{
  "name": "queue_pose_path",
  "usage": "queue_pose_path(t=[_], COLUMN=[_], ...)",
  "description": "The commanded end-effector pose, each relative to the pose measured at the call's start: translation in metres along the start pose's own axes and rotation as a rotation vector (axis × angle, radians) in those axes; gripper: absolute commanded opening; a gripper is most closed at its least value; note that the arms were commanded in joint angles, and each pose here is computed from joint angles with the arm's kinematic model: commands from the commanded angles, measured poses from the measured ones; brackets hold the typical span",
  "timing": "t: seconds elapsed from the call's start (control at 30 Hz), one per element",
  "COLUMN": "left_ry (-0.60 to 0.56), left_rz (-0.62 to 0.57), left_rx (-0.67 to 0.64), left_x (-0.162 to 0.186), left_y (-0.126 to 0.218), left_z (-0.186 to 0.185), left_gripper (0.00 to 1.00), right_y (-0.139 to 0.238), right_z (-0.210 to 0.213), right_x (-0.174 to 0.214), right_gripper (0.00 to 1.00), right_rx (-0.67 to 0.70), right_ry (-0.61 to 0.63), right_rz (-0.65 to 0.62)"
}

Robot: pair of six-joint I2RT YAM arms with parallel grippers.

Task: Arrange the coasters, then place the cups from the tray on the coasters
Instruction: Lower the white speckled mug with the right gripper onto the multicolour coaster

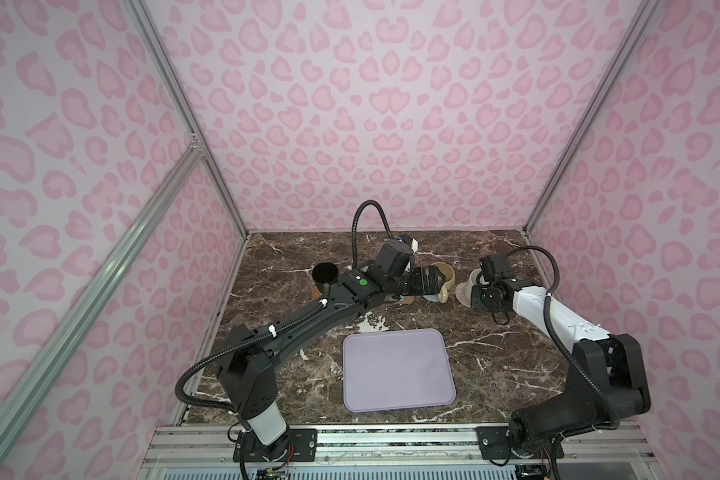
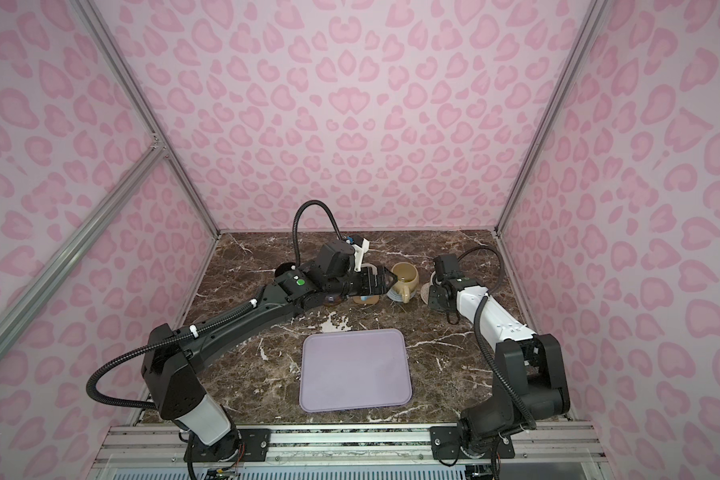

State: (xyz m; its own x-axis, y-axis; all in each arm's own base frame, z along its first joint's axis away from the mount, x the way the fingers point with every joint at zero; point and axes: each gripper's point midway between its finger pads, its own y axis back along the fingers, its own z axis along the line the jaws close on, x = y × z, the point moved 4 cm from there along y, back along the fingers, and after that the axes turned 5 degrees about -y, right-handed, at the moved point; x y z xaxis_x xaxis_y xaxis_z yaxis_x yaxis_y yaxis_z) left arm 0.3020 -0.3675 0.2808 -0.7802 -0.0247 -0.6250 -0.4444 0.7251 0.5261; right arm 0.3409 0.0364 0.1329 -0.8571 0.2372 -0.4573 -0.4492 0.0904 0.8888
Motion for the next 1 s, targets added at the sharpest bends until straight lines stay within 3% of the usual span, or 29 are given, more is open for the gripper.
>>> queue_pose_path(t=[0.0, 0.57, 0.97], left_ry=[-0.023, 0.024, 0.038], left_rz=[-0.035, 0.015, 0.017], left_rx=[0.033, 0.048, 0.046], left_x=[-0.011, -0.006, -0.004], left_y=[0.0, -0.022, -0.023], left_z=[-0.008, -0.004, -0.002], left_gripper=[0.99, 0.99, 0.98], right_y=[-0.002, -0.03, -0.042], right_z=[0.009, 0.005, 0.003], right_x=[-0.024, -0.035, -0.021], right_gripper=[0.0, 0.0, 0.0], right_rx=[-0.029, 0.019, 0.029], right_ry=[0.017, 0.049, 0.063], right_rz=[-0.093, -0.071, -0.032])
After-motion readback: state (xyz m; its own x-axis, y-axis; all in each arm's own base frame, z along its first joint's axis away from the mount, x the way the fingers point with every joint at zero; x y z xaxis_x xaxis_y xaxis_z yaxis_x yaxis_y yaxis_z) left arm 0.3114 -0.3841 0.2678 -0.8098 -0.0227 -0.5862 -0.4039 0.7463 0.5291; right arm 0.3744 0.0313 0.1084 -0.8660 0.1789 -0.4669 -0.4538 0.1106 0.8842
